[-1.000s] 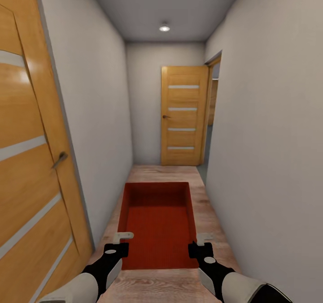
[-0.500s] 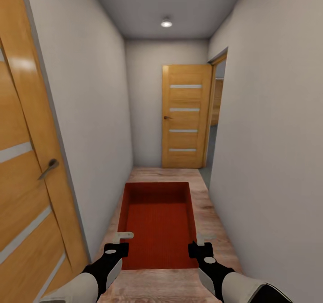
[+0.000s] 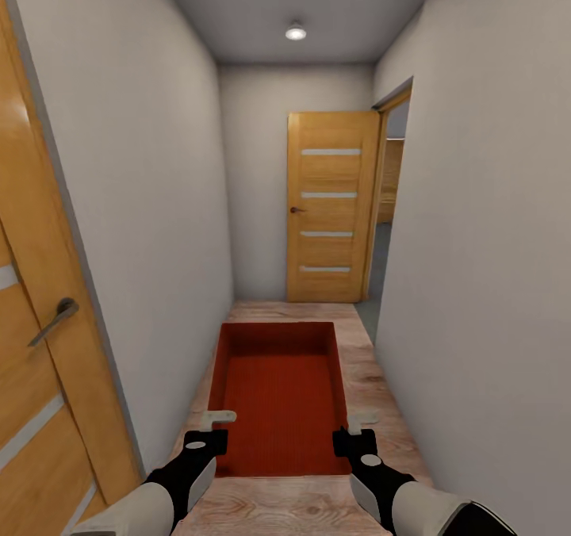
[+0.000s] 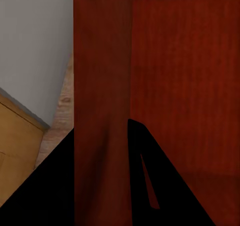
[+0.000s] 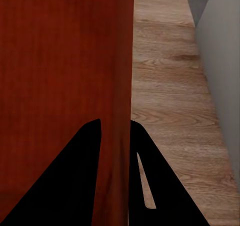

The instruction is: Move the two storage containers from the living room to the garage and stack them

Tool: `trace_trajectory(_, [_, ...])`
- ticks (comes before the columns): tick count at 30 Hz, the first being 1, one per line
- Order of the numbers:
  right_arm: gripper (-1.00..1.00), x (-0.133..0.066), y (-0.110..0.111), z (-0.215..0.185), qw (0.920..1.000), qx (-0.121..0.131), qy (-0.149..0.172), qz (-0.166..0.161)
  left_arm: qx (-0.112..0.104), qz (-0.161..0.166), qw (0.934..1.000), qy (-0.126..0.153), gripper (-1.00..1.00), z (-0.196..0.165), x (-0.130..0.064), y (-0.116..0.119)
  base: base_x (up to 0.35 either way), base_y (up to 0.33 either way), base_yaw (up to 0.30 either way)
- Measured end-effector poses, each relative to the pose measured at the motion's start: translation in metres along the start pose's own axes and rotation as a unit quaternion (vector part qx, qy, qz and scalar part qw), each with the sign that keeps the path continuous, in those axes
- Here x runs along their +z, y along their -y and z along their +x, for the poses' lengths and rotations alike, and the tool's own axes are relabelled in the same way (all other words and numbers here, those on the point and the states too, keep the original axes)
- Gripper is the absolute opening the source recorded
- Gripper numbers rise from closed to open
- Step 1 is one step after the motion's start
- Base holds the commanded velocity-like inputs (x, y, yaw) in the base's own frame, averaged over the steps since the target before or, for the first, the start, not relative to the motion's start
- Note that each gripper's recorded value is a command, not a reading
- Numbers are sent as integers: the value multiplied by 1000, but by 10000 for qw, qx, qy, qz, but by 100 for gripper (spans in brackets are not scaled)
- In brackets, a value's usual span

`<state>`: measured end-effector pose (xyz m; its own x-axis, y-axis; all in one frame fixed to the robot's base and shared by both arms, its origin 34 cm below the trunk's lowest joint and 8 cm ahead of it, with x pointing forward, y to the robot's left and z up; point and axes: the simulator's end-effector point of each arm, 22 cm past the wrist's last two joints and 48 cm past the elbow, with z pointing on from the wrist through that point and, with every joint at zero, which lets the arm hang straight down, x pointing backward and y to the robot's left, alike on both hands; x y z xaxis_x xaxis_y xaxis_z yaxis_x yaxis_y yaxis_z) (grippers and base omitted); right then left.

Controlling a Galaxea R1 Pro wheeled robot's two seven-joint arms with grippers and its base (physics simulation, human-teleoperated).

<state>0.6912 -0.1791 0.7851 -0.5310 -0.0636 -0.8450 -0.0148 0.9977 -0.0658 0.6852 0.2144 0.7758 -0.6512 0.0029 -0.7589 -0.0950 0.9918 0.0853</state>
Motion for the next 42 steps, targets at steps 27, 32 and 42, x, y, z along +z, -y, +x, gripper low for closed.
trace_trajectory(27, [-100, 0, 0, 0, 10000, 3, 4, 0, 1, 0, 10000, 4, -100, 0, 0, 0, 322, 0, 0])
trace_trajectory(32, [-100, 0, 0, 0, 10000, 0, 3, 1, 1, 0, 10000, 3, -100, 0, 0, 0, 322, 0, 0])
trace_trajectory(42, [-100, 0, 0, 0, 10000, -3, 1, 1, 0, -1, 10000, 1, -100, 0, 0, 0, 322, 21, 0])
